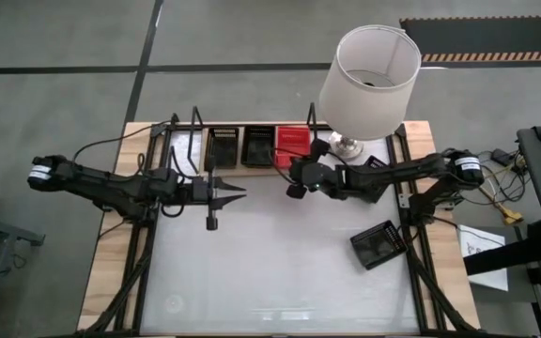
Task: Stack baskets on shelf by color
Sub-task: Stack the red bin on the red bin on the shelf, then adjust the red bins on the shelf
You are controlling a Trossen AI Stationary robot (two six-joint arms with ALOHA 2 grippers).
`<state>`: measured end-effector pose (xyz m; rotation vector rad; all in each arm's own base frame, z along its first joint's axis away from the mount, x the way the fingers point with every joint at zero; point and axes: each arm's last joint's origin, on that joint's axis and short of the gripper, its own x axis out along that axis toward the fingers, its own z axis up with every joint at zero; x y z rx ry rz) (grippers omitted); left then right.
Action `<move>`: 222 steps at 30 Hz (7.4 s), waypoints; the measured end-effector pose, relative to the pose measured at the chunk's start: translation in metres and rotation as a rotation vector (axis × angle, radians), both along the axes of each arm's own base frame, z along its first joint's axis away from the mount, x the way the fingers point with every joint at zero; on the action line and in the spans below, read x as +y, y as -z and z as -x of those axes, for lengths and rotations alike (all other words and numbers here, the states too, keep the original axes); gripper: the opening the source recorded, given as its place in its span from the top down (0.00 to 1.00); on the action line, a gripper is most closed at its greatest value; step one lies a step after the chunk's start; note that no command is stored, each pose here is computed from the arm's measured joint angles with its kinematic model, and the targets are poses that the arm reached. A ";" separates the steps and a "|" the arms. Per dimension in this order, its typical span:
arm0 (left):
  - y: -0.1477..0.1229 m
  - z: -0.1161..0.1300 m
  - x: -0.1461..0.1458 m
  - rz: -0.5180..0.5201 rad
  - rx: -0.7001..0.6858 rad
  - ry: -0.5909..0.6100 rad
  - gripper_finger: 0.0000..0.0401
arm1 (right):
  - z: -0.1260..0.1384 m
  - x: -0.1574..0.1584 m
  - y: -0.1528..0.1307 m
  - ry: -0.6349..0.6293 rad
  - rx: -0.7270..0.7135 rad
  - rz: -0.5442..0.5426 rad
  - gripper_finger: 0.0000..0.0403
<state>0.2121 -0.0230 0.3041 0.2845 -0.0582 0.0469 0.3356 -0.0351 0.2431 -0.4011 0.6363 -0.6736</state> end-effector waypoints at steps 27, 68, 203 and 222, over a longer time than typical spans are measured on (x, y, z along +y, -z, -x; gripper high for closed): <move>0.001 0.000 0.000 -0.002 0.006 0.000 0.90 | -0.001 0.002 0.008 -0.083 0.025 -0.082 0.98; 0.073 -0.126 0.067 -0.053 0.594 -0.303 1.00 | 0.124 0.117 0.006 -0.305 0.087 -0.300 0.98; 0.014 0.039 0.033 -0.047 -0.054 -0.253 1.00 | -0.088 -0.110 -0.012 0.387 0.246 -0.482 0.98; 0.014 0.039 0.033 -0.047 -0.053 -0.252 1.00 | -0.088 -0.112 0.008 0.308 0.277 -0.544 0.98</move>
